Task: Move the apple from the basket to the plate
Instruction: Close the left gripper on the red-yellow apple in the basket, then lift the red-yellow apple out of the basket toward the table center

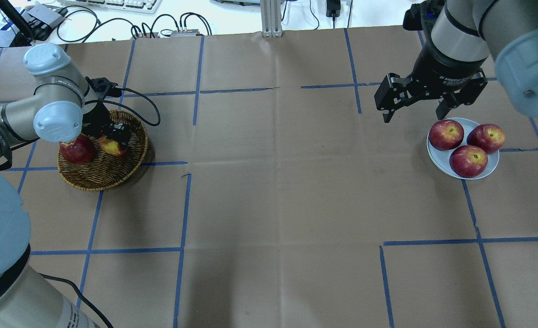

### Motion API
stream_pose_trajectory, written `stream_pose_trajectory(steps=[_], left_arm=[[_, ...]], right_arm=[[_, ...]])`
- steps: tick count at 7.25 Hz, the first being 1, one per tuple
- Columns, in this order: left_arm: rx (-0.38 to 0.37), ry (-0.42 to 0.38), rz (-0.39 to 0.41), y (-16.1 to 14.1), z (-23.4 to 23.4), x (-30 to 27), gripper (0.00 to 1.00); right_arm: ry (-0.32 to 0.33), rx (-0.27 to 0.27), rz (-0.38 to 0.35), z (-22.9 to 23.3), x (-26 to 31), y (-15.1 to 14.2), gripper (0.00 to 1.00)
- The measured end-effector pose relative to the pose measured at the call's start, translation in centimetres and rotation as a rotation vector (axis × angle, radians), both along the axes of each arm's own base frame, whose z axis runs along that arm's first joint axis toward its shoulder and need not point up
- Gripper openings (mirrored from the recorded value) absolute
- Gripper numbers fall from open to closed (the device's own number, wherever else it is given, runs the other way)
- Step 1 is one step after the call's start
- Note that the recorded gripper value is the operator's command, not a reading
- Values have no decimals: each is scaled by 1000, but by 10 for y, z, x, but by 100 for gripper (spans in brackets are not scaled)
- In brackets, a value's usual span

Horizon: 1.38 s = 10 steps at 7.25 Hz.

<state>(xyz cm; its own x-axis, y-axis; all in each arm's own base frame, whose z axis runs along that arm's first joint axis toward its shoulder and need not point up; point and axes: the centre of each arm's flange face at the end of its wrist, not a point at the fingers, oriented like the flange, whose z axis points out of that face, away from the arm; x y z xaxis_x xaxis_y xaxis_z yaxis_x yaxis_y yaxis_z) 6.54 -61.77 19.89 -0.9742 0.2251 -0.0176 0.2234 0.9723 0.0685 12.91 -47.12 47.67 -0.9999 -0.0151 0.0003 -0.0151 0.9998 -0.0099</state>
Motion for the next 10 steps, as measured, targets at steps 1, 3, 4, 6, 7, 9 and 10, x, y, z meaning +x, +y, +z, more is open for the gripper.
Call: stream_pose_trajectory(steps=[1,3,4,6,7,9,10], left_arm=[[3,1,26,0,14,-7,31],[-20,-11,111,8,70,-70,33],[-49,-20,141,15,91,-128,33],[-89,-20,200,40,104,-252,33],[-102,-13,248,55,99,-311,33],[-132,4,278,75,62,-398,33],[-138,9,271,78,40,-420,33]], right_arm=[[0,0,0,0,0,0,100],[0,0,0,0,0,0,100],[0,0,0,0,0,0,100],[0,0,0,0,0,0,100],[0,0,0,0,0,0,100],[0,1,0,0,0,0,100],[0,1,0,-1,0,0,100]])
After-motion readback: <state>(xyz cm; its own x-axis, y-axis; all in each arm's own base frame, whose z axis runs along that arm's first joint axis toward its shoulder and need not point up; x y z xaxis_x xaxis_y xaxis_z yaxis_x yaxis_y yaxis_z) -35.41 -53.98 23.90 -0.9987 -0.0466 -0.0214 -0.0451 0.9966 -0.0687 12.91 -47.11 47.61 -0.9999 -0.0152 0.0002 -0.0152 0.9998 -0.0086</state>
